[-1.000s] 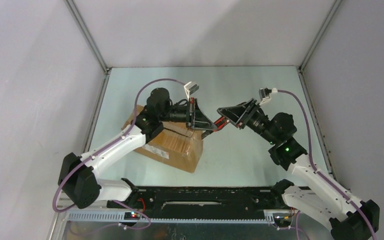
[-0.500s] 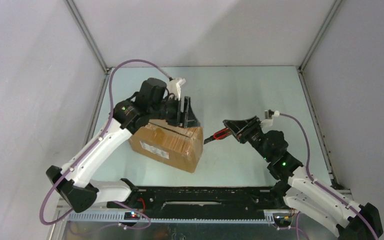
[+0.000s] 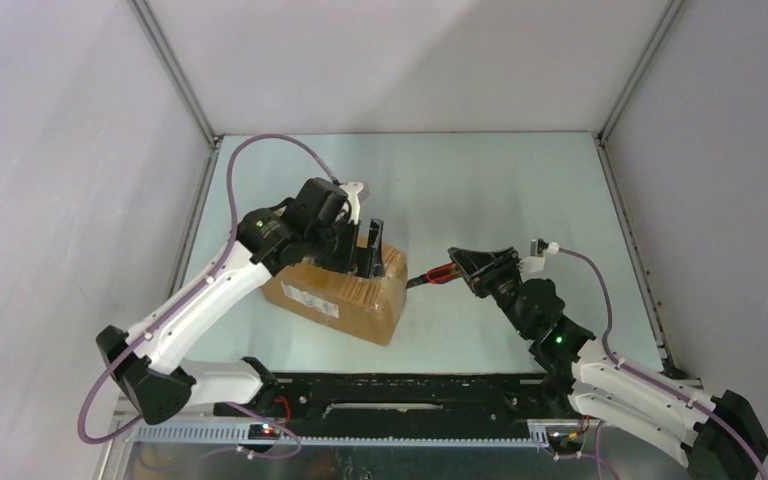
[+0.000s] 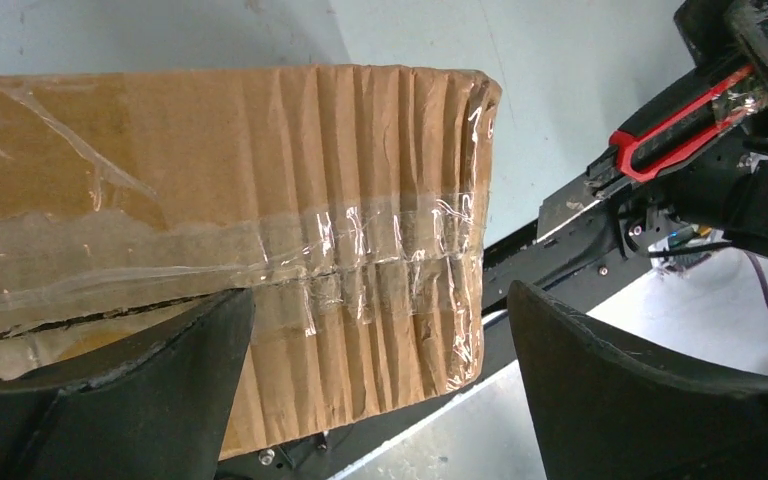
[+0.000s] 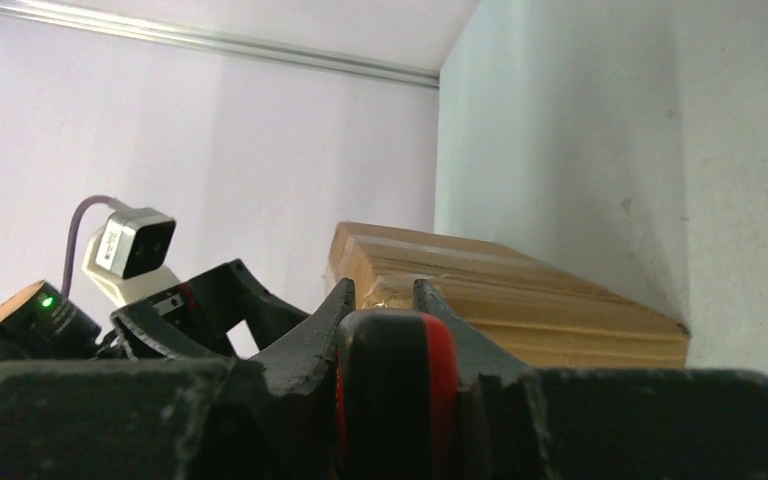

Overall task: Unpack the express box
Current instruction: Cut the express box at the center of the board.

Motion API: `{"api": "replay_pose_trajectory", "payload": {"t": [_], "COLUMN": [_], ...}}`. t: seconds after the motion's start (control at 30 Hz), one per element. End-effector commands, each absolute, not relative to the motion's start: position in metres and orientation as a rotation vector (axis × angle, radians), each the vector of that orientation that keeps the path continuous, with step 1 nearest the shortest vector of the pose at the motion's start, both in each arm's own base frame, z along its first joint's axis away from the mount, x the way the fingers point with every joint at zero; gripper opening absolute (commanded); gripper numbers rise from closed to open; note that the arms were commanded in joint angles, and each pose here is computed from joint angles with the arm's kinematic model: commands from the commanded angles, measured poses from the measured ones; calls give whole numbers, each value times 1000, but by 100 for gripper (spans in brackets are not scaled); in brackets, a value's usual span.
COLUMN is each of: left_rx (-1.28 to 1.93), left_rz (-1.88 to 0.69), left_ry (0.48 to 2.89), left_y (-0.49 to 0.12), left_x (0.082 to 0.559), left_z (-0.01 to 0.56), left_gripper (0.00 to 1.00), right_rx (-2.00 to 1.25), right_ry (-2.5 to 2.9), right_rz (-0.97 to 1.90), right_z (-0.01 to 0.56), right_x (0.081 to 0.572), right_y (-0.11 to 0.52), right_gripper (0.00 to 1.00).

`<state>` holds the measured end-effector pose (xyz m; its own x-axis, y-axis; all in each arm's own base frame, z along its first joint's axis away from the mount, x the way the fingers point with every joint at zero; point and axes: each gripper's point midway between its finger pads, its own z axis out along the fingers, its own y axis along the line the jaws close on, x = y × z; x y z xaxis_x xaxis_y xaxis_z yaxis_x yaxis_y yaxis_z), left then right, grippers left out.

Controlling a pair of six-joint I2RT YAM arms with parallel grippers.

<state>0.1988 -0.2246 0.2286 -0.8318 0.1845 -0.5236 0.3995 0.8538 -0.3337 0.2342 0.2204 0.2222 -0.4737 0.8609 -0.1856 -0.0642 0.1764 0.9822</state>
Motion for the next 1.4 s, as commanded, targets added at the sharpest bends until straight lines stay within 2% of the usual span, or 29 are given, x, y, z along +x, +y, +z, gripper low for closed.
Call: {"api": "replay_pose_trajectory", "payload": {"t": [0.0, 0.17, 0.27, 0.33, 0.47, 0.67, 0.83, 0.97, 1.37], "left_rx": [389, 986, 1190, 1245, 1365, 1339, 1198, 1116, 1199], "left_rz": [-666, -651, -841, -728, -666, -587, -256, -116, -128], "left_ry": [2431, 2316, 2187, 2152, 2186, 2186, 2123, 2005, 1914], "left_y": [-238, -240, -262, -261, -254, -246, -215, -202, -203], "left_x": [204, 184, 159, 164, 159, 157, 177, 184, 171], "left_z": [252, 266, 277, 268, 253, 247, 240, 239, 217], "left_gripper": [100, 100, 100, 100, 99, 99, 100, 100, 100], "right_rx": [788, 749, 731, 723, 712, 757, 772, 793, 879], "right_ry": [1507, 1539, 1551, 1563, 1583, 1492, 1470, 1439, 1410], "right_rz": [1455, 1472, 1494, 1500, 1527, 1583, 1610, 1615, 1577], "right_z": [247, 243, 241, 239, 236, 246, 249, 251, 243], "right_x": [239, 241, 241, 241, 241, 252, 261, 267, 280], "right_y": [212, 214, 215, 218, 224, 219, 226, 226, 227], "right_gripper": [0, 0, 0, 0, 0, 0, 0, 0, 0]}}
